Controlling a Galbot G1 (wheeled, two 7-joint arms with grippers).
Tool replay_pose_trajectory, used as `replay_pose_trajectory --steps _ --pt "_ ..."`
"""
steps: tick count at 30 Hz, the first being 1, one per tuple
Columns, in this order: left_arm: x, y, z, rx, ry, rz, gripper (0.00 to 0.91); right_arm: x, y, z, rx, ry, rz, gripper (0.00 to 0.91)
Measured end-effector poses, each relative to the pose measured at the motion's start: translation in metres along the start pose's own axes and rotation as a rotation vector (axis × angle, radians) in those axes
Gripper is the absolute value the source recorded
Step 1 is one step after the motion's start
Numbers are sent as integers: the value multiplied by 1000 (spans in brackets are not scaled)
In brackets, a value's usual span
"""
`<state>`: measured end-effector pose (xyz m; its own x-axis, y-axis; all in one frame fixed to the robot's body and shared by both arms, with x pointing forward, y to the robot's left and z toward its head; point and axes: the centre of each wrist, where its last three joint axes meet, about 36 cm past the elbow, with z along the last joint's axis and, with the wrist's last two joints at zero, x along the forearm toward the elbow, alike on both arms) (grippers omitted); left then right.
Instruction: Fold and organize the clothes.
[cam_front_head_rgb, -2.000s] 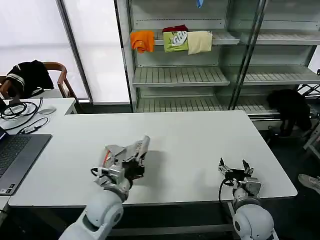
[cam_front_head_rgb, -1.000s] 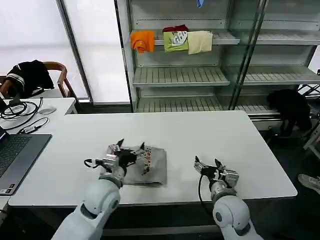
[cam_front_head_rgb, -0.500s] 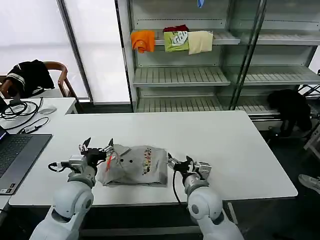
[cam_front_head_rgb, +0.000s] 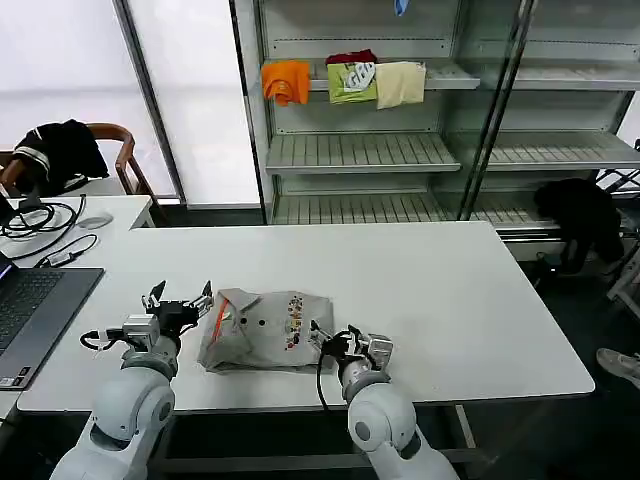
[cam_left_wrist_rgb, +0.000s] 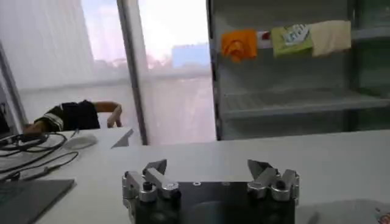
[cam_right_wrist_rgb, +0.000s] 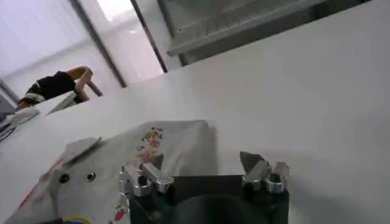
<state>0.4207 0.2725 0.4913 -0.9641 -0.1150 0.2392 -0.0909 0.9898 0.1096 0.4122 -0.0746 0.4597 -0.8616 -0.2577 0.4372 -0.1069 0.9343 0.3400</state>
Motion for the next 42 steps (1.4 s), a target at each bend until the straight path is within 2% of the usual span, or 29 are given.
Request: replay_pose_trajectory --steps 4,5,7,8,9,20,26,34,42 --pt "0 3 1 3 3 -7 907 -1 4 4 5 11 -4 353" --pt "0 3 1 4 4 -7 907 -1 5 5 5 13 -4 322" --pt "0 4 1 5 5 -9 907 -2 5 6 6 16 -3 181" --pt "0 4 2 5 7 -10 907 -2 6 7 7 18 -2 60" --pt "0 4 2 7 9 -10 907 -3 6 7 8 20 -2 0" --pt "0 4 7 16 21 -13 907 -6 3 12 18 34 7 0" --pt "0 4 8 19 25 -14 907 -5 -7 2 26 9 12 0" --pt "2 1 7 30 22 -12 907 -4 -35 -13 44 -19 42 0" --pt "4 -2 9 39 24 -11 907 -3 -78 -24 69 -26 95 0"
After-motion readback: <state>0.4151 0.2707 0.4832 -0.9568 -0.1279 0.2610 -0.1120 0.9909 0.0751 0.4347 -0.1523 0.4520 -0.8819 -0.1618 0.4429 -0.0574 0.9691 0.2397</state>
